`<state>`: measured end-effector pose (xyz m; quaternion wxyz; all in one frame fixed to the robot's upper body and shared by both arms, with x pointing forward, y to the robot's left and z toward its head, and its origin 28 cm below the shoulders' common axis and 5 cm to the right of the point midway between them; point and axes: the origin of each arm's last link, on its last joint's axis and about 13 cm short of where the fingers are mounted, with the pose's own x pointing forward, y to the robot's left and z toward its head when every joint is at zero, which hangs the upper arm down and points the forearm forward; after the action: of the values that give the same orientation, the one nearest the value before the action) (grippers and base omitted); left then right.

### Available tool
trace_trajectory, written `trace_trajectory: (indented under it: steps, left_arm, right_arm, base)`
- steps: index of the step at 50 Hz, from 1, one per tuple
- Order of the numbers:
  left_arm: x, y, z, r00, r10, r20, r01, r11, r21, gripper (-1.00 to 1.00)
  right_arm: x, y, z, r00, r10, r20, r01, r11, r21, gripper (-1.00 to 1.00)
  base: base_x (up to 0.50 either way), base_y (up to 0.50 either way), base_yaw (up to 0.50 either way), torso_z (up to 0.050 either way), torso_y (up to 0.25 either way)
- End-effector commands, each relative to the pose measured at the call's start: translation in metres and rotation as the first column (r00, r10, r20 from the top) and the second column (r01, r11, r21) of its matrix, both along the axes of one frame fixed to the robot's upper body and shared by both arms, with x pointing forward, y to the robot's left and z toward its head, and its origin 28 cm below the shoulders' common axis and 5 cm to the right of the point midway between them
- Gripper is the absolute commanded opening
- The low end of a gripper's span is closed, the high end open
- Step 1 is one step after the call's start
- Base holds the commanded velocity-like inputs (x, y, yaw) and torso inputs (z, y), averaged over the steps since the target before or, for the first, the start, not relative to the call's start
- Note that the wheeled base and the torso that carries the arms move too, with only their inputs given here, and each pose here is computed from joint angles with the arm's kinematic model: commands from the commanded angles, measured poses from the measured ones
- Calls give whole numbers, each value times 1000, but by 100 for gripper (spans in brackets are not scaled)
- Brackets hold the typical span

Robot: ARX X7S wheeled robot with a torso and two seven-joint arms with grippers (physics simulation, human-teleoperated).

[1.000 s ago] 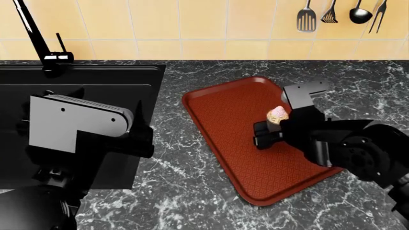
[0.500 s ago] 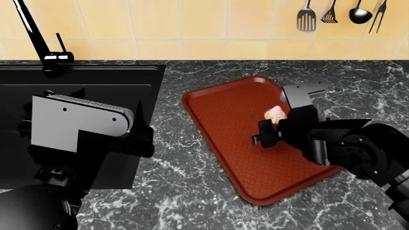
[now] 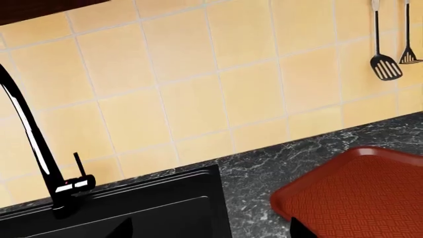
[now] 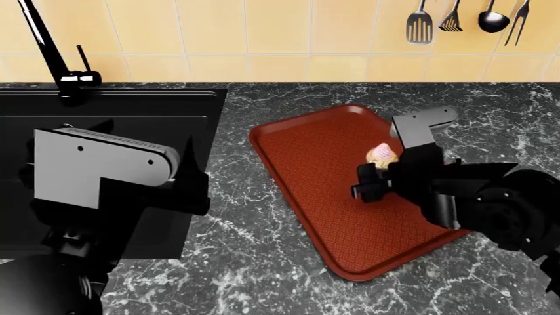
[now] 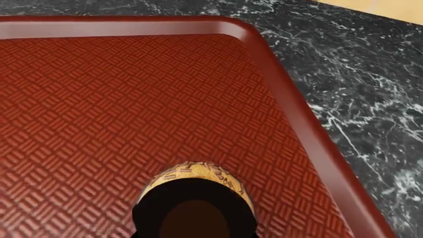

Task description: Move the fresh-baked cupcake off the tray onto the counter, and place the bowl used for mixing into the sink.

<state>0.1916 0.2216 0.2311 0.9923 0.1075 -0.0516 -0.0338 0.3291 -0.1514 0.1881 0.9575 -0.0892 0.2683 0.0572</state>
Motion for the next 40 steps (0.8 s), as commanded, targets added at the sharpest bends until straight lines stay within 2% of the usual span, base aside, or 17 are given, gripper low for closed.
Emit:
trace_trajectory:
  steps: [1, 10, 23, 40]
  left_arm:
    - [-3, 0, 3, 1000, -5, 12, 5, 1000, -10, 100]
    - [-1, 1, -1, 1000, -1, 10, 1, 1000, -20, 100]
    - [0, 3, -1, 999, 23, 26, -23, 1000, 8, 100]
    - [-3, 4, 4, 999, 16, 41, -16, 1000, 5, 100]
  right_arm:
    - [-6, -1, 20, 998, 7, 69, -6, 1000, -15, -100]
    - [-20, 3, 49, 980, 20, 197, -21, 1000, 3, -100]
    - [-45, 3, 56, 969, 7, 249, -14, 1000, 27, -100]
    - [-55, 2, 56, 967, 26, 254, -30, 1000, 9, -100]
  base:
    - [0, 0, 0, 0, 0]
    - [0, 0, 0, 0, 0]
    - [0, 0, 0, 0, 0]
    - [0, 0, 0, 0, 0]
